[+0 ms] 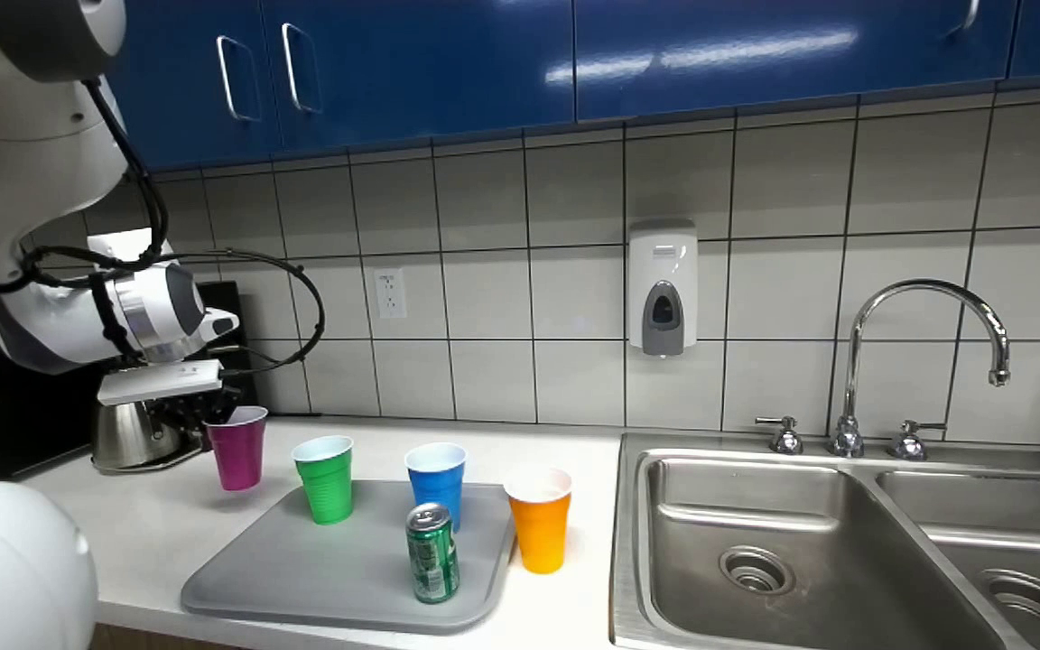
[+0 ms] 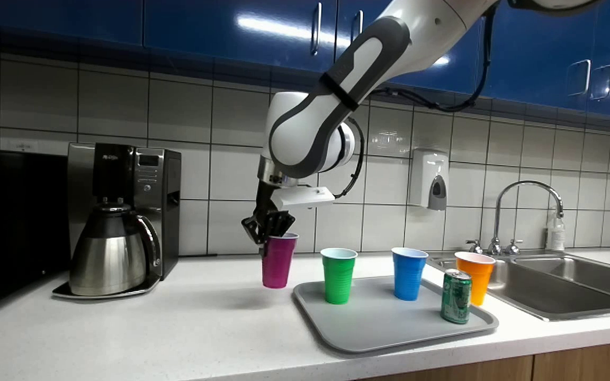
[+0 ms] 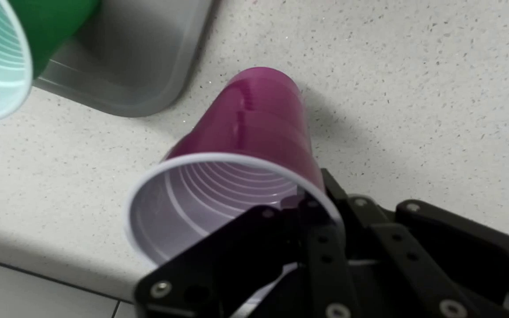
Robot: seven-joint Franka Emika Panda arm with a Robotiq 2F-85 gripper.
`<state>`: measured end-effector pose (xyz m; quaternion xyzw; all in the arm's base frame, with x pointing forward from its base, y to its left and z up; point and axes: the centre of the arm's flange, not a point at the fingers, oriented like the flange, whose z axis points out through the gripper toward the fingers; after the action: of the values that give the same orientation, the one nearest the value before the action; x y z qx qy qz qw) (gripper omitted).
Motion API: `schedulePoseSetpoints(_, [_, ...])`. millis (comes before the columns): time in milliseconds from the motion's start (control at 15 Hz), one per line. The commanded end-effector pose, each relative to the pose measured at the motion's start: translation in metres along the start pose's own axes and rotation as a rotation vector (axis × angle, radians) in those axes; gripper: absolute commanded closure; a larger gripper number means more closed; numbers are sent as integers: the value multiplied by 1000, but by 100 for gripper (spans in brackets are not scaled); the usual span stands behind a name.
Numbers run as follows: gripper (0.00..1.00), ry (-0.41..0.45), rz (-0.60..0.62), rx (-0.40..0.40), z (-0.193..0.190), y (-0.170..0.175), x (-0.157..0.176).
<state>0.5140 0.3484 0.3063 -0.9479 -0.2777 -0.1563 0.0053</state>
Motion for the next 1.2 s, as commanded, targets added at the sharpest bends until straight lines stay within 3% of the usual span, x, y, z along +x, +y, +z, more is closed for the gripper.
schedulePoseSetpoints(0, [99,22,-2,-33,-23,-5,-22])
schedulePoseSetpoints(1133, [99,-49,56,-80,-32,-9,-56])
